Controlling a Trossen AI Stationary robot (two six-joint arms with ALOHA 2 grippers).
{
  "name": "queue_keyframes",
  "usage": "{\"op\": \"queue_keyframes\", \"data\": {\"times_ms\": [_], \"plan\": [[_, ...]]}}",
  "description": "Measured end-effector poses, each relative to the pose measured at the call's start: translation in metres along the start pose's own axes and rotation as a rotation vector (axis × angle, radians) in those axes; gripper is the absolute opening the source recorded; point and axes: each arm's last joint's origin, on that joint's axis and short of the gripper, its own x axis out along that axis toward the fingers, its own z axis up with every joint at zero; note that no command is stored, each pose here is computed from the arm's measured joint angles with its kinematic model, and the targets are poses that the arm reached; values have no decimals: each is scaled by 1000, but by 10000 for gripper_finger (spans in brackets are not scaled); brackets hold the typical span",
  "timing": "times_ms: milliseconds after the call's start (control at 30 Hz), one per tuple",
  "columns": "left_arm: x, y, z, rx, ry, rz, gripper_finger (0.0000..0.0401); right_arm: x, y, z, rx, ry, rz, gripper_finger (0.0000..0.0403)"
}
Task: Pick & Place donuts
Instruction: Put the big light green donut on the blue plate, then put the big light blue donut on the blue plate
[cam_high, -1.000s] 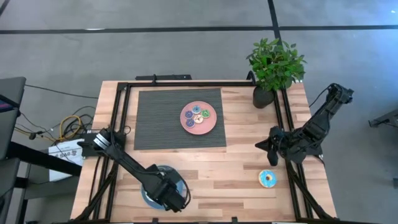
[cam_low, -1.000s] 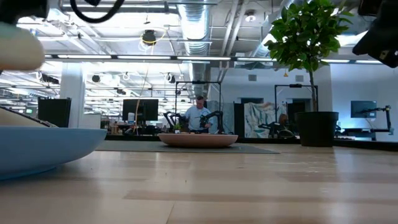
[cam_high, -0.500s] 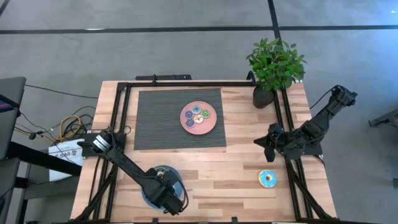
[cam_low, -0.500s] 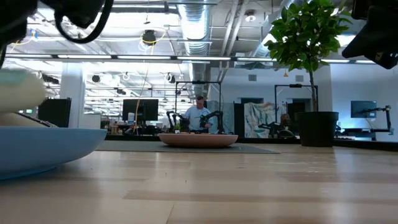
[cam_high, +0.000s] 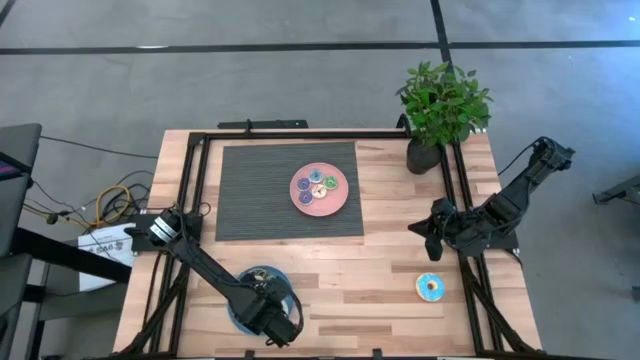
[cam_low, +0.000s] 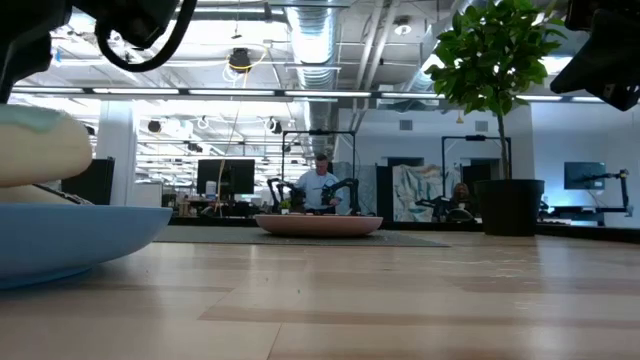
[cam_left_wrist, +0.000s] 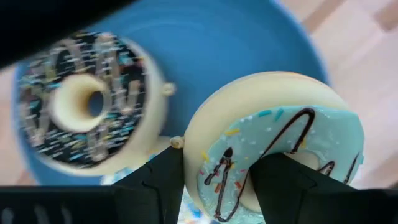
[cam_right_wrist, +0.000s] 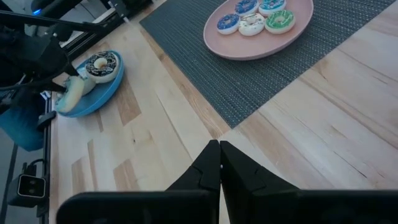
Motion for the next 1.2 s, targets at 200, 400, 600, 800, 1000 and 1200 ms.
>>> {"op": "queue_keyframes", "data": {"times_ms": [200,400,600,800,1000,1200], "plan": [[0,4,0,-24,5,37,184,0,0,0,-3,1,0,0],[0,4,-1,-26,12,41,224,0,0,-1,-26,21,11,0],[0,5,1,-29,27,46,250,0,0,-1,-30,43,21,0],[-10,2,5,-39,43,27,251,0,0,-1,-30,45,22,0],[-33,2,7,-37,20,53,252,0,0,-1,-30,45,22,0],[-65,2,10,-100,-24,56,252,0,1,-1,-28,45,23,0]]}}
